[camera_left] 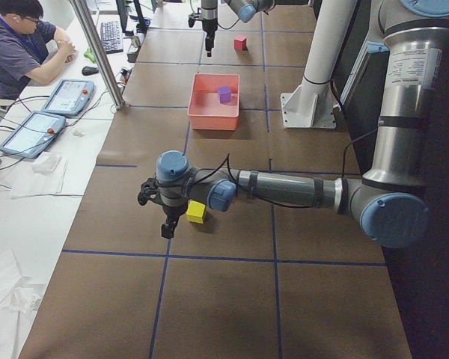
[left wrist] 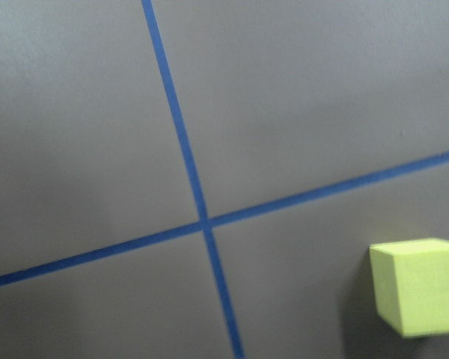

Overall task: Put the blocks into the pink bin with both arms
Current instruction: 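Lower the left gripper onto the yellow-green cube while the right gripper withdraws, then carry the yellow-green cube into the pink bin with the left gripper and release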

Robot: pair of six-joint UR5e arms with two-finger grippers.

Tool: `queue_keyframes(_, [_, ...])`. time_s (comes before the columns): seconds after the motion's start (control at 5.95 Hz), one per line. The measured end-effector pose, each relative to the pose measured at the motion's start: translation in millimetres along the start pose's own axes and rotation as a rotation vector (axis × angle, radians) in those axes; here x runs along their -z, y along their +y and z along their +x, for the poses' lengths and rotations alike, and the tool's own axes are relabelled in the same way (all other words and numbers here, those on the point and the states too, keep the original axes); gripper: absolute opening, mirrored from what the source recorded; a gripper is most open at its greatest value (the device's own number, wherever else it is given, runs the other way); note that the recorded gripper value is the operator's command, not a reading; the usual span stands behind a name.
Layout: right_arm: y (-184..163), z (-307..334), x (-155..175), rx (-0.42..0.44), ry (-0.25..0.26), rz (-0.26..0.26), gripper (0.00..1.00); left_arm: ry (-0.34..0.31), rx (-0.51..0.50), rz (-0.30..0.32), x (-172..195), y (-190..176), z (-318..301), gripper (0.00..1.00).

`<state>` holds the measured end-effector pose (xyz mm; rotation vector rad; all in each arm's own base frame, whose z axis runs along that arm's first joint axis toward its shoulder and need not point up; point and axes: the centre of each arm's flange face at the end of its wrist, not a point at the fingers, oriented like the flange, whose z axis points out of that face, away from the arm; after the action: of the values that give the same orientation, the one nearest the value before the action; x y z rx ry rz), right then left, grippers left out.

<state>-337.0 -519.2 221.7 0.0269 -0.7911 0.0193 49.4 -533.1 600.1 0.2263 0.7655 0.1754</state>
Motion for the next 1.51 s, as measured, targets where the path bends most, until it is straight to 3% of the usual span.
queue_keyframes(0.5, [-15, 183, 15, 0.263, 0.051, -0.028, 1.0, 0.074, 0.058, -0.01, -56, 10, 75, 1.0])
queue_keyframes(0.84, [-9, 249, 13, 0.327, 0.058, -0.058, 1.0, 0.091, 0.06, -0.038, -80, 21, 92, 1.0])
queue_keyframes(1.18, [-5, 263, 8, 0.326, 0.063, -0.072, 1.0, 0.061, 0.049, -0.08, -110, 30, 98, 1.0])
queue_keyframes(1.34, [-3, 265, 7, 0.324, 0.064, -0.076, 1.0, 0.051, 0.046, -0.101, -123, 34, 99, 0.9])
queue_keyframes(1.51, [-2, 267, 6, 0.322, 0.065, -0.078, 1.0, 0.046, 0.044, -0.113, -130, 35, 100, 0.59])
